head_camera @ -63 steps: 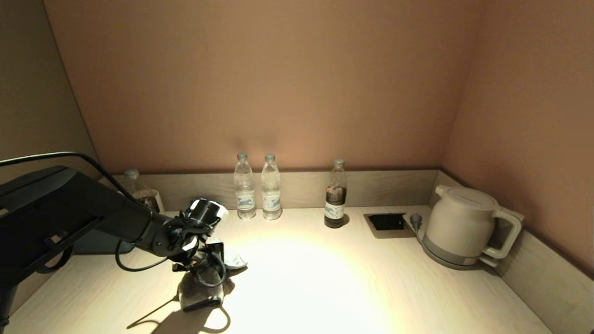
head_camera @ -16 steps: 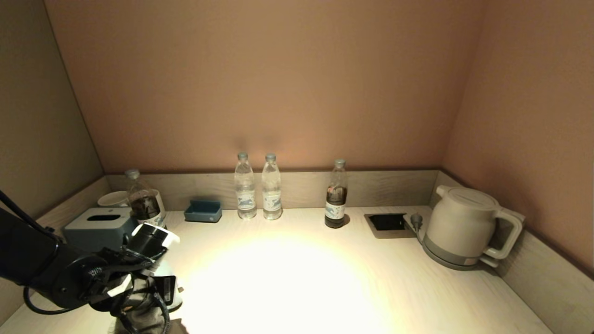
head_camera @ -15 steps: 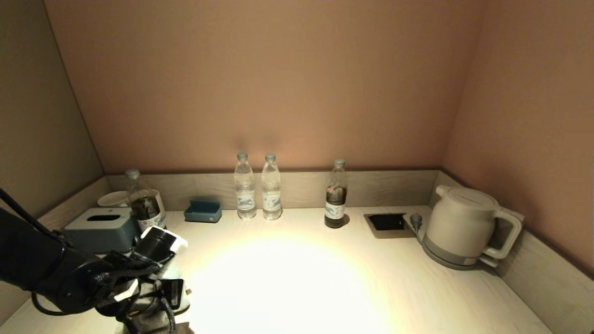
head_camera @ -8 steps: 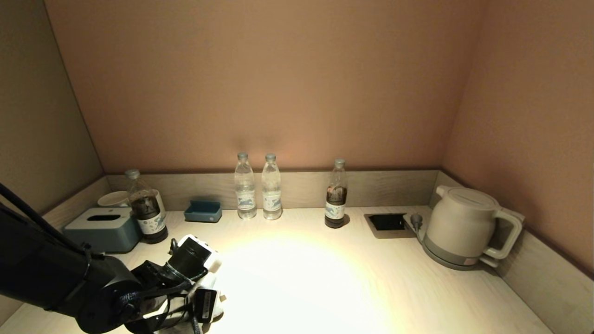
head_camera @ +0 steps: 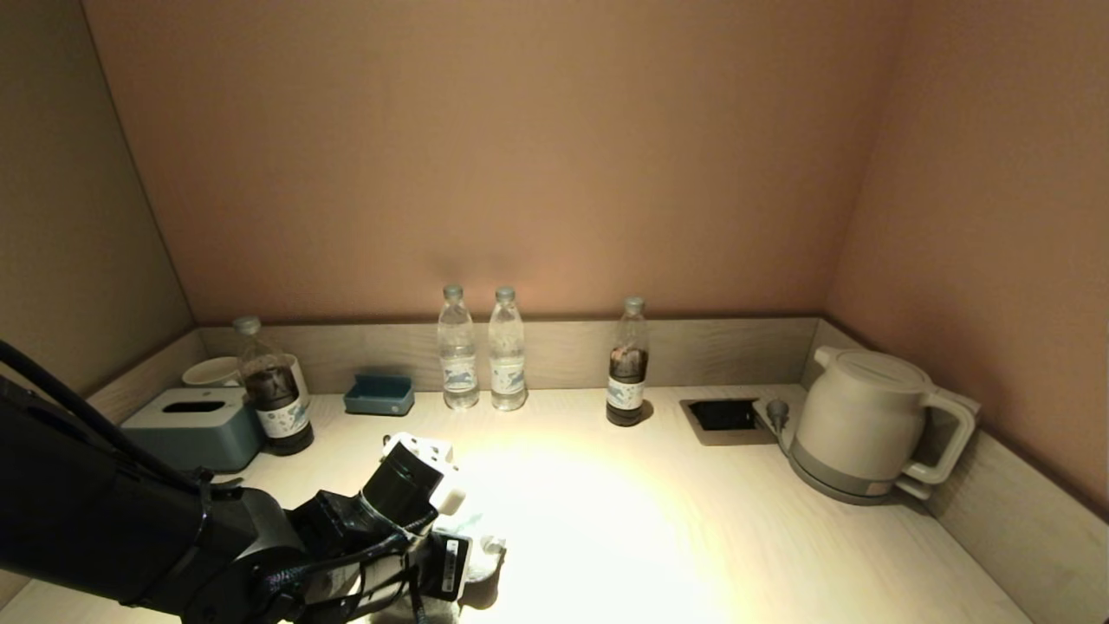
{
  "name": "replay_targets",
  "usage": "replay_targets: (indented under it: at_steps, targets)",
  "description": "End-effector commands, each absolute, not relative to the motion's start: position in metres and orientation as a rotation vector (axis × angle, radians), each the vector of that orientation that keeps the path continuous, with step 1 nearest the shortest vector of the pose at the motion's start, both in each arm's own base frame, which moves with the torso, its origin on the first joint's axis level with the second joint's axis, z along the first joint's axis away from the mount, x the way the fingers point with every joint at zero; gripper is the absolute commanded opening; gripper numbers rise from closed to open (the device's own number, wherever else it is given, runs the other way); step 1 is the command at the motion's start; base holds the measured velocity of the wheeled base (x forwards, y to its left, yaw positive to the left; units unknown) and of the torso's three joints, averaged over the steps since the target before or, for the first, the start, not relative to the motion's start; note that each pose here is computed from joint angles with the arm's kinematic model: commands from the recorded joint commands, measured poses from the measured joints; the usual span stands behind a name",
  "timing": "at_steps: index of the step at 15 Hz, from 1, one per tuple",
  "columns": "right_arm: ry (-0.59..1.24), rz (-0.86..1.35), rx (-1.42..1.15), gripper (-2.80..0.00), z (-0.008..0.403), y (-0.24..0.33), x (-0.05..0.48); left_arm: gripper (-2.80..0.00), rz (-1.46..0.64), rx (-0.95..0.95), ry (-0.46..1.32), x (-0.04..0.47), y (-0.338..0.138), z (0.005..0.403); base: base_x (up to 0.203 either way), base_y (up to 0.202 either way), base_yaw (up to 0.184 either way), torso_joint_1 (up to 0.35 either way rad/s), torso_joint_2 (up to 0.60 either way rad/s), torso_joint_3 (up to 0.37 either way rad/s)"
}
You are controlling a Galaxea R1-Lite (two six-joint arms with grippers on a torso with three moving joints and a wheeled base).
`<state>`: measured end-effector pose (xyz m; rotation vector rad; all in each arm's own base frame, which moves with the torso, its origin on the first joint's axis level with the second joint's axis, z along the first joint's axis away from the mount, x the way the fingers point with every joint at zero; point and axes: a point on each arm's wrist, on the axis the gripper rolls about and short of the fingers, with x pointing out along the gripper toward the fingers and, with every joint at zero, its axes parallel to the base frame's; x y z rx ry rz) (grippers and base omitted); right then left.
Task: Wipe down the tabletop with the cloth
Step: Sweep the stains on the table, then place the tablecloth
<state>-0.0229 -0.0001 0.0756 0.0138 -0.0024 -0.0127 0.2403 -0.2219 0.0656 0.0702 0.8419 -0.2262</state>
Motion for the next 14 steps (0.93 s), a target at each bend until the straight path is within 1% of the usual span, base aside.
replay_targets:
  at_steps: [1, 3, 4, 6, 9, 12, 14]
  targets:
    - [-0.002, -0.012, 0.014, -2.80, 0.076, 0.000, -0.023, -2.80, -0.247, 0.062, 0.801, 0.240, -0.225, 0.070, 0.000, 0.000, 0.000, 0.000, 0.00, 0.000]
    - [-0.002, -0.011, 0.014, -2.80, 0.076, 0.000, -0.023, -2.80, -0.247, 0.060, 0.785, 0.240, -0.224, 0.074, 0.000, 0.000, 0.000, 0.000, 0.00, 0.000]
    - [-0.002, -0.011, 0.014, -2.80, 0.076, 0.000, -0.023, -2.80, -0.244, 0.045, 0.746, 0.240, -0.220, 0.087, 0.000, 0.000, 0.000, 0.000, 0.00, 0.000]
    - [-0.002, -0.012, 0.014, -2.80, 0.076, 0.000, -0.023, -2.80, -0.208, -0.010, 0.594, 0.235, -0.200, 0.136, 0.000, 0.000, 0.000, 0.000, 0.00, 0.000]
    - [-0.002, -0.012, 0.014, -2.80, 0.076, 0.000, -0.023, -2.80, -0.121, -0.062, 0.396, 0.223, -0.162, 0.196, 0.000, 0.000, 0.000, 0.000, 0.00, 0.000]
    - [-0.002, -0.012, 0.014, -2.80, 0.076, 0.000, -0.023, -2.80, 0.006, -0.065, 0.256, 0.211, -0.121, 0.234, 0.000, 0.000, 0.000, 0.000, 0.00, 0.000]
    - [-0.002, -0.012, 0.014, -2.80, 0.076, 0.000, -0.023, -2.80, 0.153, -0.055, 0.164, 0.197, -0.080, 0.256, 0.000, 0.000, 0.000, 0.000, 0.00, 0.000]
